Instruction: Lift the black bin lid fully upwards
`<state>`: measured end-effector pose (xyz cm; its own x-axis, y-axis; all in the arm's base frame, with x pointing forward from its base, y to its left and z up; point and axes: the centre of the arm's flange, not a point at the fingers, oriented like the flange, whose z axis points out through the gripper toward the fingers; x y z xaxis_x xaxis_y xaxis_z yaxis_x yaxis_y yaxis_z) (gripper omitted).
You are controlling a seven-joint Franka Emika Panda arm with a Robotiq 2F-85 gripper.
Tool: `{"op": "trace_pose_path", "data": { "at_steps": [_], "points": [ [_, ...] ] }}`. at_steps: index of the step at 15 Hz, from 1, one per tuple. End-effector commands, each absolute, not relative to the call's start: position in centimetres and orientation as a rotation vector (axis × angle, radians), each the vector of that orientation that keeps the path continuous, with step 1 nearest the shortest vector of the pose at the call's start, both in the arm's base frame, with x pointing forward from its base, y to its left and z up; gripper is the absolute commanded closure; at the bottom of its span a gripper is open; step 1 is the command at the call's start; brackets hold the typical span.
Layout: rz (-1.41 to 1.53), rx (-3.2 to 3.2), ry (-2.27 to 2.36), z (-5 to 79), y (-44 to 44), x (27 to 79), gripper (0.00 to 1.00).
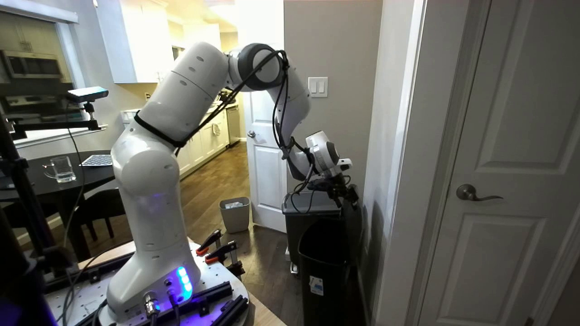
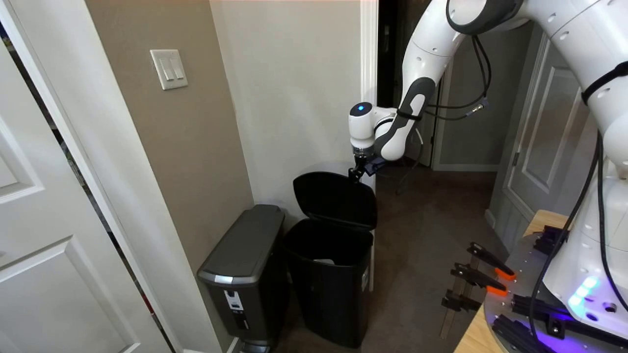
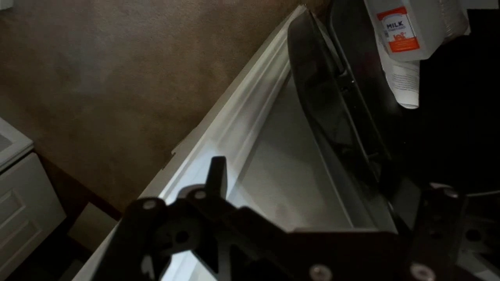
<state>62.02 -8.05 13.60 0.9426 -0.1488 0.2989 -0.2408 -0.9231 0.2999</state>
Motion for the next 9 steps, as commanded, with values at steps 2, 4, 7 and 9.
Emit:
{"op": "trace_pose_path", "data": {
  "at_steps": [2, 4, 7, 9],
  "points": [
    [0.363, 2.818, -0.345, 14.1, -11.0, 61.6, 0.0],
    [0.36, 2.837, -0.369, 13.6, -11.7, 62.0, 0.0],
    [0.346, 2.872, -0.386, 12.9, -12.0, 62.8, 0.0],
    [0.332, 2.894, -0.387, 12.4, -11.8, 63.1, 0.0]
  ]
}}
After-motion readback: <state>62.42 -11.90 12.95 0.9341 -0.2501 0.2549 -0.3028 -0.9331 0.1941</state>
